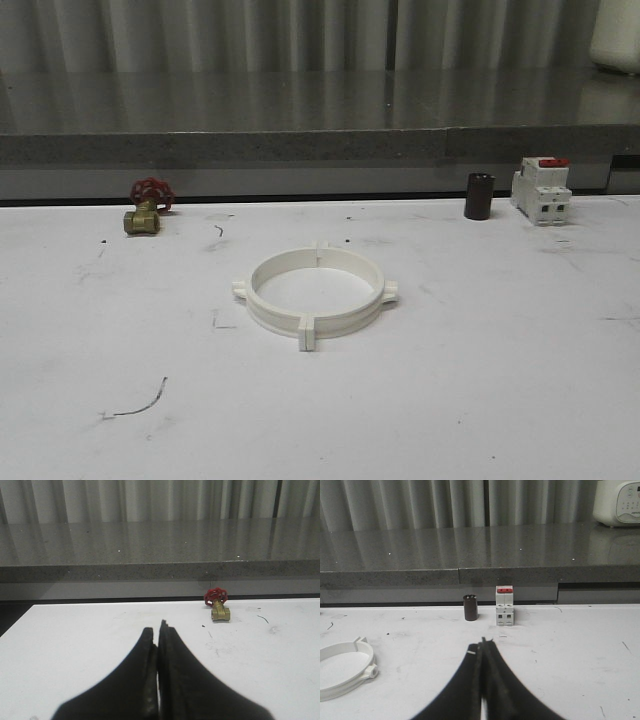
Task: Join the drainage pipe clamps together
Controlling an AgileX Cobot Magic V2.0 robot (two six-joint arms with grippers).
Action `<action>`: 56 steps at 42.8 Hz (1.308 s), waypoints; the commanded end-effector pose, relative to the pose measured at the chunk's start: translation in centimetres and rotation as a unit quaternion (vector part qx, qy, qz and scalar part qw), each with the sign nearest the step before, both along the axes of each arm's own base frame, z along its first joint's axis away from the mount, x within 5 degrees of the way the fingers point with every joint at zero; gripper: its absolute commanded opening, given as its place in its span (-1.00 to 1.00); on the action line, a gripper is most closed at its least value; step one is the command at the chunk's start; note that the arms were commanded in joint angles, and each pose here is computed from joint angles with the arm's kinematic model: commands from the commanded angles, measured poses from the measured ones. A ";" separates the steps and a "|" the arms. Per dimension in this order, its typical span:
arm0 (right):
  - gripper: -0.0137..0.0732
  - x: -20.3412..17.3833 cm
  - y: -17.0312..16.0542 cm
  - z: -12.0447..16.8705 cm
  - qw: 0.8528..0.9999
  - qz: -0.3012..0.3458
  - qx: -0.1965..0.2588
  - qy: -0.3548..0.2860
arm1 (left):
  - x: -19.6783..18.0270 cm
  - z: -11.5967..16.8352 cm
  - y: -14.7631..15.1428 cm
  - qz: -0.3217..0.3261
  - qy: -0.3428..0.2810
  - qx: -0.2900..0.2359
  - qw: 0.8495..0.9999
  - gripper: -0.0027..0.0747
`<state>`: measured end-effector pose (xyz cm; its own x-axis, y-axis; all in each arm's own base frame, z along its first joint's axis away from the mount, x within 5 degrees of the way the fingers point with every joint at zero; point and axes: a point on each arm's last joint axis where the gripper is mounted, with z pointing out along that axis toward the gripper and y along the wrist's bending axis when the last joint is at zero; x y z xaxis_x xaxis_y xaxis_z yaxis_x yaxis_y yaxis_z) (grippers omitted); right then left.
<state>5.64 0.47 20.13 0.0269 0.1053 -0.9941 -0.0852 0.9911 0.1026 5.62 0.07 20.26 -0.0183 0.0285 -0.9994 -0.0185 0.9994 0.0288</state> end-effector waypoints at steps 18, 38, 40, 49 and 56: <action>-0.84 -0.2 -0.1 1.1 0.998 -0.004 0.016 -0.055 | 0.0 0.0 0.0 0.000 -0.033 -0.004 0.999 -0.98; -0.84 -0.2 -0.1 1.0 0.999 -0.004 0.014 -0.051 | 0.0 0.0 0.0 0.000 -0.033 -0.004 0.999 -0.98; -0.84 -0.2 -0.1 1.0 0.999 -0.004 0.014 -0.051 | 0.0 0.0 0.0 0.000 -0.033 -0.004 0.999 -0.98; -0.84 -0.2 -0.1 1.0 0.999 -0.004 0.014 -0.051 | 0.0 0.0 0.0 0.000 -0.033 -0.004 0.999 -0.98; -0.84 -0.2 -0.1 1.0 0.999 -0.004 0.014 -0.051 | 0.0 0.0 0.0 0.000 -0.033 -0.004 0.999 -0.98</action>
<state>5.64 0.47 20.15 0.0264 0.1342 -0.9906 -0.0861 0.9876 0.1315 5.62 0.07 20.26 -0.0183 0.0285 -0.9994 -0.0185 0.9994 0.0288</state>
